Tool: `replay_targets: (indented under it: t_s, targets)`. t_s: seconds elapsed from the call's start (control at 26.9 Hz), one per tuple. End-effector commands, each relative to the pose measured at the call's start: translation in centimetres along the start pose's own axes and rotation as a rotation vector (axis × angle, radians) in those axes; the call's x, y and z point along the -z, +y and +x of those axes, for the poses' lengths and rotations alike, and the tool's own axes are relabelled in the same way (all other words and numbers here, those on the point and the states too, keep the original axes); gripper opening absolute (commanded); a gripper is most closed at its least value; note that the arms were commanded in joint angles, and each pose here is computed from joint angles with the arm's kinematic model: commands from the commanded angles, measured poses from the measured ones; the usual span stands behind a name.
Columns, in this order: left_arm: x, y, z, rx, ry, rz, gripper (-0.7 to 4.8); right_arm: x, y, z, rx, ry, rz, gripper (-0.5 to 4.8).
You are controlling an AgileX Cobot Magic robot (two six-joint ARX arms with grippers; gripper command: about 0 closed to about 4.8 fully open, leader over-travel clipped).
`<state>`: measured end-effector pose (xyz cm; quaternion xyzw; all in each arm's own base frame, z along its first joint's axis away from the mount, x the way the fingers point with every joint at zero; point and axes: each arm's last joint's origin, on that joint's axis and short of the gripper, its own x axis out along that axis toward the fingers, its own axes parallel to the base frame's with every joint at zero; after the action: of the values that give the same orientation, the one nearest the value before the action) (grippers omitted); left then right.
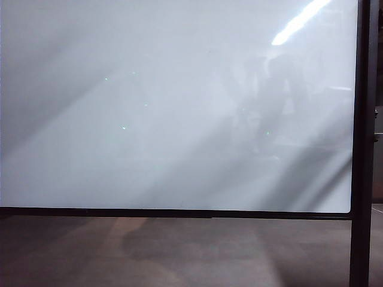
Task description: Reach to the right to find the marker pen, pick it up, and write the number 7 on the whiteboard.
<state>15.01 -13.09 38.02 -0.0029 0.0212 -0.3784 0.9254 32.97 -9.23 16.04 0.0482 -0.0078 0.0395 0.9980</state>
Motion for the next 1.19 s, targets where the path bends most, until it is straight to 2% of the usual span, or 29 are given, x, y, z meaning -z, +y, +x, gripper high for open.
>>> replay_targets:
  t_s: [0.04, 0.45, 1.0, 1.04, 1.12, 1.15, 1.19]
  targets:
    - [-0.4, -0.1, -0.1, 0.008, -0.021, 0.001, -0.06, -0.2, -0.7, 1.9, -0.012, -0.034, -0.017, 2.20]
    - [-0.4, 0.0, -0.1, 0.003, -0.021, 0.001, -0.06, 1.1, -2.5, 6.3, -0.046, -0.027, -0.016, 2.11]
    - [-0.4, 0.0, -0.1, 0.000, -0.021, 0.001, -0.06, 1.2, -2.7, 6.8, -0.045, -0.009, -0.009, 2.10]
    - [-0.4, 0.0, -0.1, 0.000, -0.021, 0.001, -0.06, 1.2, -2.7, 6.8, -0.045, -0.009, -0.009, 1.99]
    - [-0.4, 0.0, -0.1, 0.000, -0.021, 0.001, -0.06, 1.3, -2.7, 6.8, -0.045, -0.001, -0.007, 0.82]
    - [-0.4, 0.0, -0.1, 0.000, -0.021, 0.001, -0.06, 1.4, -2.7, 6.8, -0.043, 0.010, -0.020, -0.05]
    - [-0.4, 0.0, -0.1, 0.000, -0.021, 0.001, -0.06, 1.5, -2.7, 6.8, -0.042, 0.021, -0.019, -0.05]
